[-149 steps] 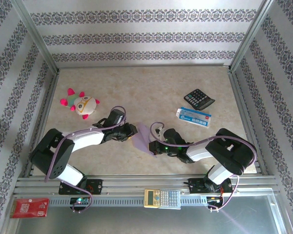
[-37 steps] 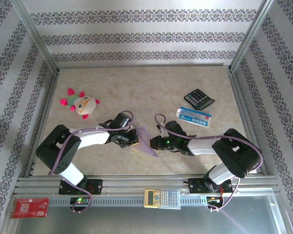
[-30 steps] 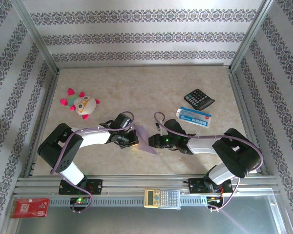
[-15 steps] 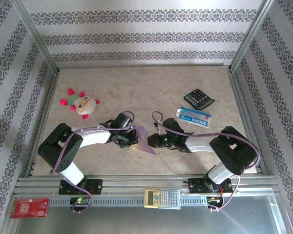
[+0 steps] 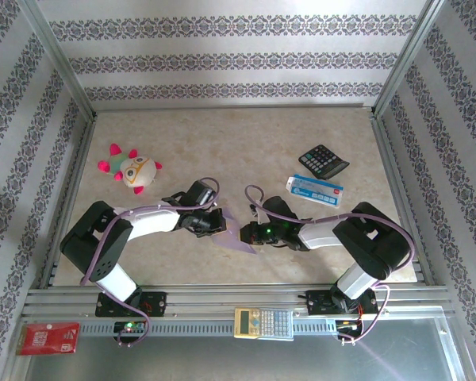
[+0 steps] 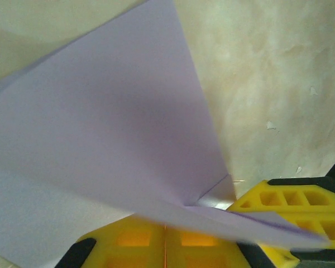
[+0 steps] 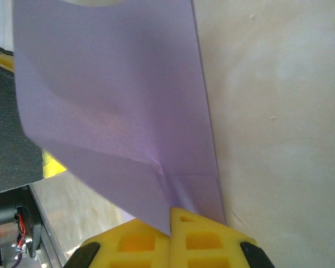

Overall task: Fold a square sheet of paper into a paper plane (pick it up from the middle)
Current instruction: Fourth fold the wing at the center of the table.

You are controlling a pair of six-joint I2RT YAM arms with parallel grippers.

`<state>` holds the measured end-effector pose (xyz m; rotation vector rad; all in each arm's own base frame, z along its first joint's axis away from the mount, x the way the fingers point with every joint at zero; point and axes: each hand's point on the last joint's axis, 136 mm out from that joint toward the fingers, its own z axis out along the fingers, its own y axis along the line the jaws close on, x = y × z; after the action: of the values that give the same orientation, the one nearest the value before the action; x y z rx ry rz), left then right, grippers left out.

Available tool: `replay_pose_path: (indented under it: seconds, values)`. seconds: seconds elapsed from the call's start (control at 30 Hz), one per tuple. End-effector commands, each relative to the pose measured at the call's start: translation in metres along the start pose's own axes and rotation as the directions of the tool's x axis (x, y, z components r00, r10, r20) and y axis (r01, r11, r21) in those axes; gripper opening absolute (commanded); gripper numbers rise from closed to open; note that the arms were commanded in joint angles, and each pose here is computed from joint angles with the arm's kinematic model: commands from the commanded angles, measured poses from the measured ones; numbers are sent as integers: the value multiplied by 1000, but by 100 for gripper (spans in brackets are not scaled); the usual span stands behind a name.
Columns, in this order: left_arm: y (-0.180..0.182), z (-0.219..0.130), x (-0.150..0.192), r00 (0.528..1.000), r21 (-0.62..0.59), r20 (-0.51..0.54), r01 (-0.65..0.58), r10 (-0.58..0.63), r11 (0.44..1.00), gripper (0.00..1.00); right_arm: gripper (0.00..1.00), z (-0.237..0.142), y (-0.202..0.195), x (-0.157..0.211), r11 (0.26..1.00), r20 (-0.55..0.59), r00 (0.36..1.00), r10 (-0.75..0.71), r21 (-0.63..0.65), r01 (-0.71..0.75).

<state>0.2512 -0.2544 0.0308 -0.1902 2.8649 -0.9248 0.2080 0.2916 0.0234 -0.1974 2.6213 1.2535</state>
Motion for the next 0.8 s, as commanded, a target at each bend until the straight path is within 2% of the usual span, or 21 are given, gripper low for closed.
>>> replay_pose_path:
  seconds: [0.0,0.17,0.37,0.67,0.77]
  values:
    - [-7,-14,-8,1000,9,25,-15,15,1000,11,4,1,-2,6,1000,-3,1000,4,-3,-4]
    - [-3,-28,-16,998,44,54,24,-27,999,11,4,-3,-3,4,1000,19,1000,5,6,-5]
    - [-28,-53,-29,993,139,119,-37,20,990,15,4,-3,-3,3,1000,27,1000,15,9,-15]
    - [-71,-36,-23,994,259,73,-99,83,961,20,5,-1,-5,3,999,26,999,29,15,-30]
    - [-75,-28,-25,995,277,62,-89,75,957,20,6,-1,-5,3,999,22,999,31,18,-31]
